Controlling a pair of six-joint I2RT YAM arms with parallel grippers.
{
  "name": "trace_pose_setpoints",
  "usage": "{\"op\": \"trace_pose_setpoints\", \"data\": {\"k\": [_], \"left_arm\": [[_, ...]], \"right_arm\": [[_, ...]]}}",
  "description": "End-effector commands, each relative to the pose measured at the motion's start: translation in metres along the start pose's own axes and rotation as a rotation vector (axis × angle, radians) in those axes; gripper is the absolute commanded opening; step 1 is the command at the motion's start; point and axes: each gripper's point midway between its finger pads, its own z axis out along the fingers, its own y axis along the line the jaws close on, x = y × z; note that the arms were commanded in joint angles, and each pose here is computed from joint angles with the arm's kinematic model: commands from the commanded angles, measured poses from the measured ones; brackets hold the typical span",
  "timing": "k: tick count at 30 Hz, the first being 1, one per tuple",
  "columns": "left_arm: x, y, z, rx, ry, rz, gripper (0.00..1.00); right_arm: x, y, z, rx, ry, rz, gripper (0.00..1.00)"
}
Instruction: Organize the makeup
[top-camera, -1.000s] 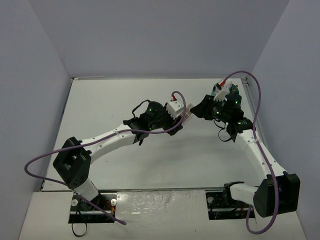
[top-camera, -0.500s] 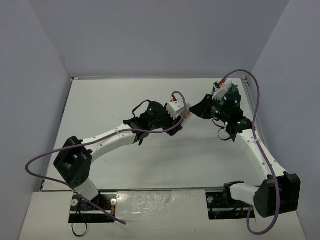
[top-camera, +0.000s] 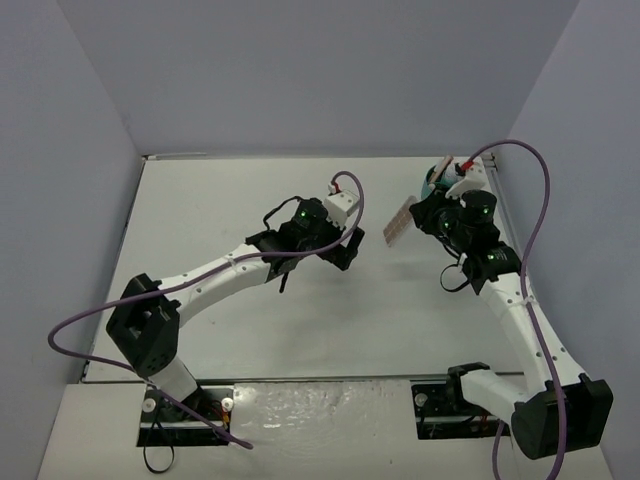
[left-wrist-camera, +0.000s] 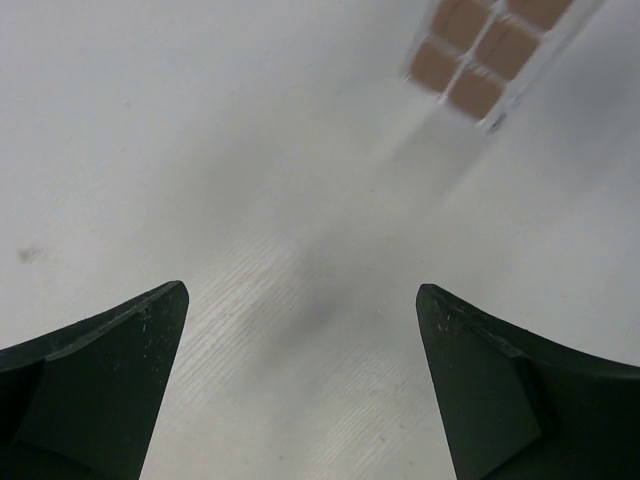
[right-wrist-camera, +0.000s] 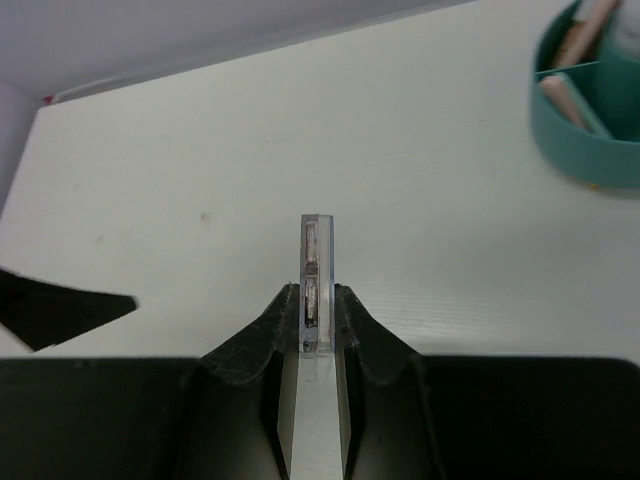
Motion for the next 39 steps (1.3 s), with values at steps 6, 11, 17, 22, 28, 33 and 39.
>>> {"op": "trace_pose_setpoints", "data": {"k": [6, 11, 17, 22, 28, 33, 39], "left_arm": [[-0.023, 0.129, -0.155, -0.538, -0.059, -0.323, 0.97], [-0.001, 0.165, -0.225, -0.664, -0.057, -0.405, 0.97], [0.022, 0.182, -0.26, -0.751, -0.098, -0.4, 0.97], [0.027, 0.188, -0.267, -0.791, -0.165, -0.38, 0.97], [0.039, 0.19, -0.262, -0.776, -0.147, -0.397, 0.97], [0.046, 0.194, -0.267, -0.814, -0.134, -0.389, 0.97], [0.047, 0.196, -0.266, -0.816, -0.132, -0.39, 0.97]], "right_arm": [[-0.103, -0.127, -0.027, 0.619, -0.326, 0.008, 0.0], [-0.138, -0.157, -0.021, 0.708, -0.441, 0.025, 0.0], [-0.157, -0.189, 0.004, 0.753, -0.494, 0.028, 0.0], [-0.175, -0.199, 0.027, 0.721, -0.529, 0.021, 0.0], [-0.178, -0.204, 0.058, 0.676, -0.518, 0.009, 0.0], [-0.177, -0.204, 0.078, 0.637, -0.502, 0.013, 0.0], [-0.162, -0.212, 0.099, 0.621, -0.452, -0.001, 0.0]]}}
